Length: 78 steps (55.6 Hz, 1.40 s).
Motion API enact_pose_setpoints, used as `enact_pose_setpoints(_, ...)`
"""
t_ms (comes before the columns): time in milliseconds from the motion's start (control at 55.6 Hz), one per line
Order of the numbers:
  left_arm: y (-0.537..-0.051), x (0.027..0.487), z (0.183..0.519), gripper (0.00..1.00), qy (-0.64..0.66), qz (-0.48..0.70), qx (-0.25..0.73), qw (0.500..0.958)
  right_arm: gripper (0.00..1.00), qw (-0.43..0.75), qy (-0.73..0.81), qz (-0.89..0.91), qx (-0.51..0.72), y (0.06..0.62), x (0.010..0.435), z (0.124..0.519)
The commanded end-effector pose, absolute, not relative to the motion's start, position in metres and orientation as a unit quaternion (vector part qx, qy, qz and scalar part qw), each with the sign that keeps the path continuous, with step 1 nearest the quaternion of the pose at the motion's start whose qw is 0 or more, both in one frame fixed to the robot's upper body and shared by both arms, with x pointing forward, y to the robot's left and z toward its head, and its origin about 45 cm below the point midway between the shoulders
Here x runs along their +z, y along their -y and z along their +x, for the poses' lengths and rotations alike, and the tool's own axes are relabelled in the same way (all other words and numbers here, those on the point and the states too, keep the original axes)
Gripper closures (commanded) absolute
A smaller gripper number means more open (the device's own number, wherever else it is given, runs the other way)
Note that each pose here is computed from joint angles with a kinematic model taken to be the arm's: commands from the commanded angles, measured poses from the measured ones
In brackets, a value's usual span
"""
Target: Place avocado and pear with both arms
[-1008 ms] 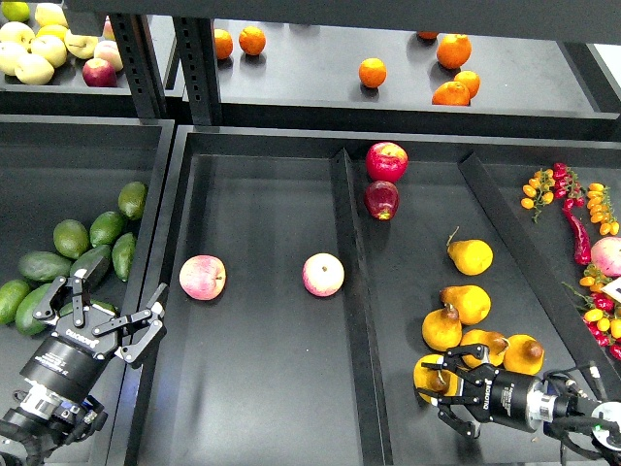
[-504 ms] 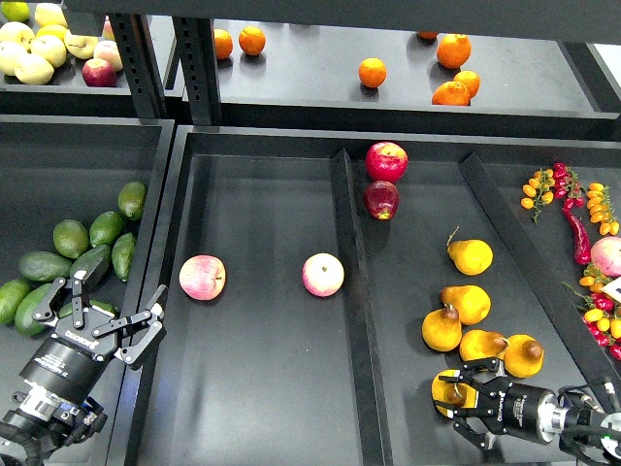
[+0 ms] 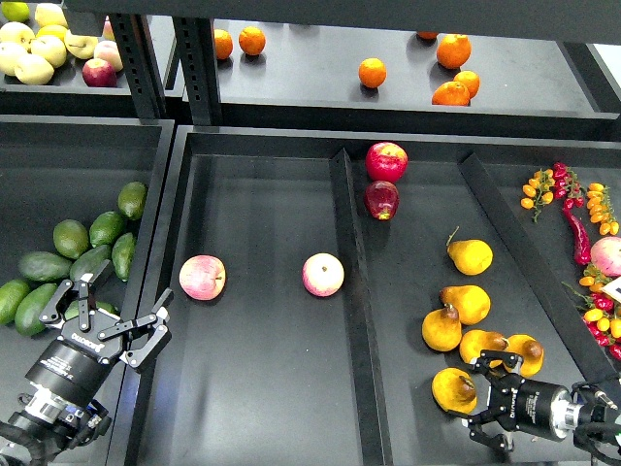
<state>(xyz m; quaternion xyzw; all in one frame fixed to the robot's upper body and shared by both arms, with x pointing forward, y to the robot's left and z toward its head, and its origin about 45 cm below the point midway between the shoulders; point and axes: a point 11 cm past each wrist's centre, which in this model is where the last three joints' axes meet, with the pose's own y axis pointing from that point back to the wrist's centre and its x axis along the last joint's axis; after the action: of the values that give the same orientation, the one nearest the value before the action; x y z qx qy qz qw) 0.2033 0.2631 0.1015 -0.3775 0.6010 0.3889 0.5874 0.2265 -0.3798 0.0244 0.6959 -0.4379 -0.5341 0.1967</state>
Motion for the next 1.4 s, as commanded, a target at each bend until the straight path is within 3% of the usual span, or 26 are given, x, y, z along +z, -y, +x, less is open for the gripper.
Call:
enact_pose_setpoints(0, -0.263, 0.101, 0.203, 0.0, -0.601, -0.377, 0.389, 0.587, 0.01, 0.199, 0.436, 0.708, -0.519, 0.387, 0.04, 0.232)
enact_pose_setpoints(324, -0.263, 0.101, 0.203, 0.0, -0.602, -0.377, 0.389, 0.587, 0.01, 0.119, 0.443, 0.742, -0.488, 0.387, 0.092, 0.277)
enact_pose_setpoints(396, -0.263, 0.1, 0.203, 0.0, -0.602, -0.377, 0.389, 0.587, 0.01, 0.049, 0.432, 0.759, -0.484, 0.359, 0.104, 0.305)
enact_pose_setpoints(594, -0.261, 0.1, 0.203, 0.0, -0.604, -0.376, 0.388, 0.587, 0.01, -0.075, 0.406, 0.756, -0.508, 0.3, 0.103, 0.33)
enact_pose_setpoints(1062, -0.259, 0.098, 0.201, 0.0, -0.607, -0.373, 0.387, 0.586, 0.01, -0.172, 0.315, 0.729, -0.583, 0.172, 0.087, 0.328)
enact_pose_setpoints(1386, -0.263, 0.1, 0.203, 0.0, -0.602, -0.376, 0.39, 0.586, 0.01, -0.216, 0.363, 0.678, -0.602, 0.207, 0.065, 0.315)
